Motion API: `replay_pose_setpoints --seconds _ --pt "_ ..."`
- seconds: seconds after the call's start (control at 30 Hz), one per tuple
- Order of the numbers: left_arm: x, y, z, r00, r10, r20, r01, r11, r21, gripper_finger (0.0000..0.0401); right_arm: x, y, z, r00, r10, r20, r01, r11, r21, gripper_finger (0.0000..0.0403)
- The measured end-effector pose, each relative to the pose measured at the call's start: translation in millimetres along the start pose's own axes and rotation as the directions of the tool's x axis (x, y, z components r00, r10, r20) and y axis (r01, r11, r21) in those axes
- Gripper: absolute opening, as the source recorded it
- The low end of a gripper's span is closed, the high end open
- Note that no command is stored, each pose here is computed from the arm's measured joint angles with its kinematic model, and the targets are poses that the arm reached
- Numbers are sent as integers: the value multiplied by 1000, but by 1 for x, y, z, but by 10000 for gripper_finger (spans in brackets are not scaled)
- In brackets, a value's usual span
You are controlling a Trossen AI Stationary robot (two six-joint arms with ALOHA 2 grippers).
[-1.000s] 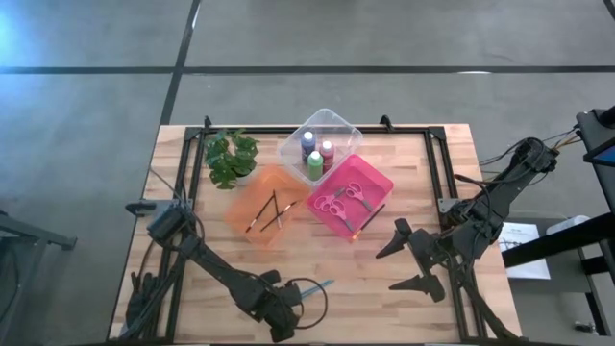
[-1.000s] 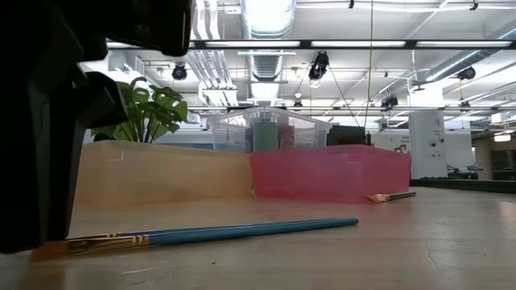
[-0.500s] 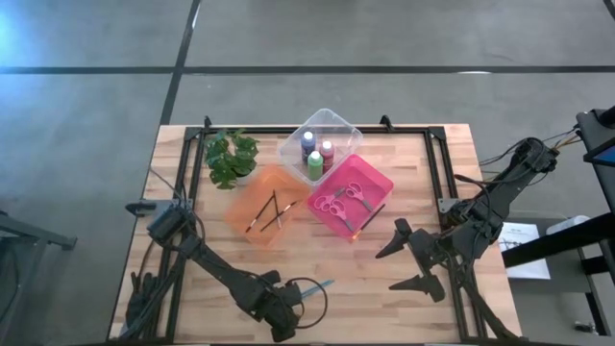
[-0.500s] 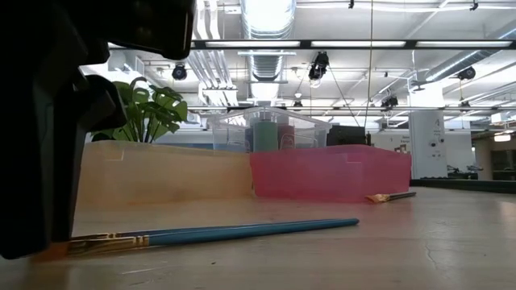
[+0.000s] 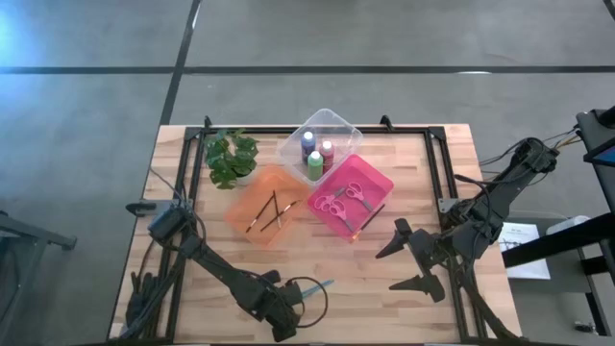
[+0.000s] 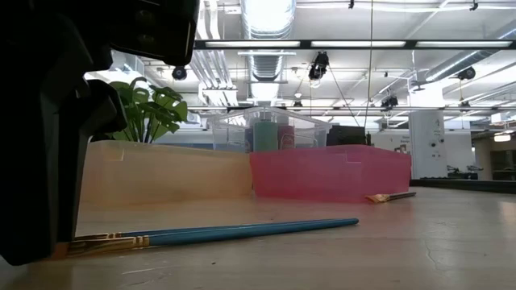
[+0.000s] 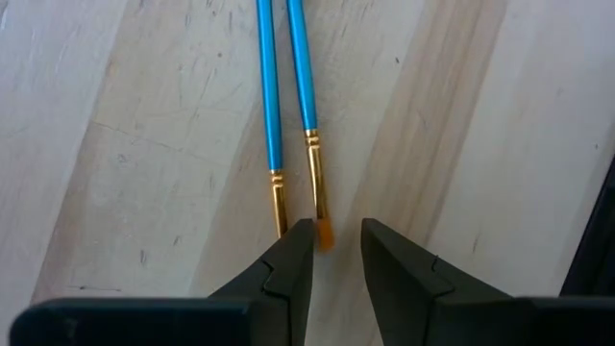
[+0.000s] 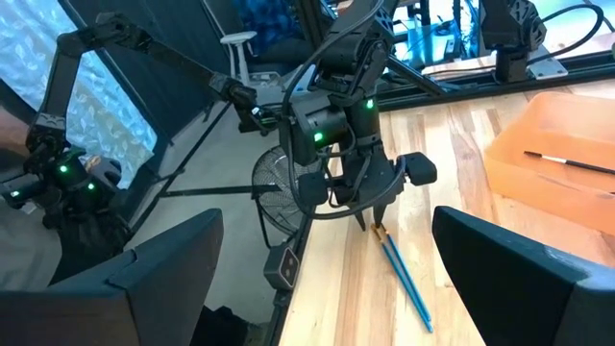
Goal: Pick & Place Paint Supplies
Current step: Put the bottom blue paint brush into the yellow bin
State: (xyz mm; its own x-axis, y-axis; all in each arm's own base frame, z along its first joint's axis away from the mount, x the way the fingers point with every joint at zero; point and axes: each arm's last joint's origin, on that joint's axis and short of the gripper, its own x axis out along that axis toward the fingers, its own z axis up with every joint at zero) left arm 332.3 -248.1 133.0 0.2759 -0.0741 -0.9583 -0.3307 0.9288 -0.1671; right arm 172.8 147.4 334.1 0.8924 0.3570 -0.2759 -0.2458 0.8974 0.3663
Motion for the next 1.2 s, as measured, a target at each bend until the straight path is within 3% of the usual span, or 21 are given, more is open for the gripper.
replay_pose_setpoints --seconds 0.17,0.43,0.8,1.2 --pt "0 0 0 1000 -3 -6 3 1000 0 90 0 0 0 1000 0 0 0 1000 0 370" --pt "0 1 -1 999 -14 -37 11 997 -75 8 0 0 0 1000 0 0 0 1000 0 370" --pt "-4 -16 -2 985 -170 -14 169 984 -50 2 0 0 0 1000 17 -9 -17 1000 1 370" --pt "-29 -26 2 966 -235 108 240 970 -37 1 0 0 0 1000 20 -12 -20 1000 4 370"
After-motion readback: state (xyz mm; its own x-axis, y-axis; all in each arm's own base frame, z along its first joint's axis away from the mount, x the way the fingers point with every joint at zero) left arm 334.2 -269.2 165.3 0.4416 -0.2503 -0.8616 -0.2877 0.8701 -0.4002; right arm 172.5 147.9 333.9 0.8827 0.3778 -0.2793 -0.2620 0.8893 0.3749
